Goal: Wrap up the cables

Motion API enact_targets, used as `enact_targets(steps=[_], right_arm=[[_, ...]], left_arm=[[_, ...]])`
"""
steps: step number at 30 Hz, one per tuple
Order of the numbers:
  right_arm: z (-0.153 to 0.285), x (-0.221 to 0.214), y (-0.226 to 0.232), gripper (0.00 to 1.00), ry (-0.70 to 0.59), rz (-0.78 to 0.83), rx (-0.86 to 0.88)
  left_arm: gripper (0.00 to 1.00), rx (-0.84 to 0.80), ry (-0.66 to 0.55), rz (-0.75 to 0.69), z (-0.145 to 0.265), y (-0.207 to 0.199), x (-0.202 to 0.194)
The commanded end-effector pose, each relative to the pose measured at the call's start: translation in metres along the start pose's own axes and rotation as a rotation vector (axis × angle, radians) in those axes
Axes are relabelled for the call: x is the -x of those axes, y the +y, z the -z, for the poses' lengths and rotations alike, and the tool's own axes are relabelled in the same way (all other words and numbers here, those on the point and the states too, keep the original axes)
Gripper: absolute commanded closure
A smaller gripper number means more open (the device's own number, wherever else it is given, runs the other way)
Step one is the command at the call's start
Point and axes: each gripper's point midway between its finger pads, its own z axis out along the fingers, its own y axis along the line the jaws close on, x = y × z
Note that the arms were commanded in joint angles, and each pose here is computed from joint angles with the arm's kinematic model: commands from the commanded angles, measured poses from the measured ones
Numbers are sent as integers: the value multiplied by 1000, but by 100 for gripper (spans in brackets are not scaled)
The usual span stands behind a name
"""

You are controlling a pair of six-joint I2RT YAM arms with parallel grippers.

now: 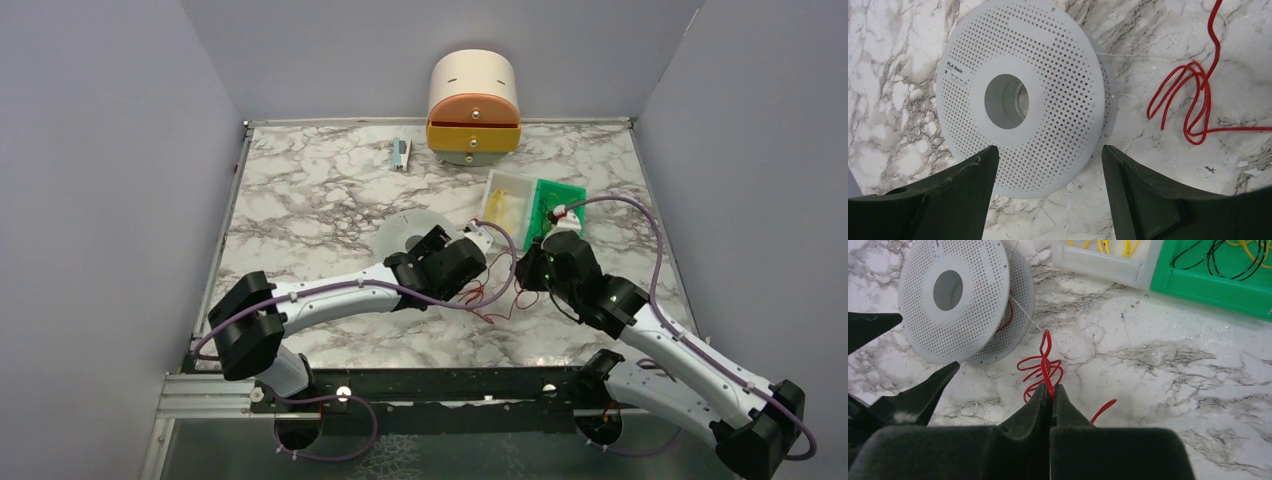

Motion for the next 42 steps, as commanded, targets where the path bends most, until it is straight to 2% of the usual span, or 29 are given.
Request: enact_targets(steps=[1,11,15,22,26,32,42], right_arm=[[6,-9,-2,99,7,-68,18],[11,-22,-8,99,21,-95,32],[14,-24,-9,99,24,-99,36],[15,-23,-9,99,16,-92,40],[14,-23,-9,99,16,-88,41],[14,-22,-8,99,12,-89,45],[16,-17,-7,99,3,-86,45]], left_arm=[[22,113,16,-68,-10,-2,-13],[22,181,50,-125,-33,-16,-21],[22,262,81,-192,-46,-14,-28],[27,335,89,-264,-53,-15,-26],[36,363,87,-274,-52,-11,-24],[61,376,68,-272,-47,-6,-19],[82,419,-25,-207,-15,15,13]])
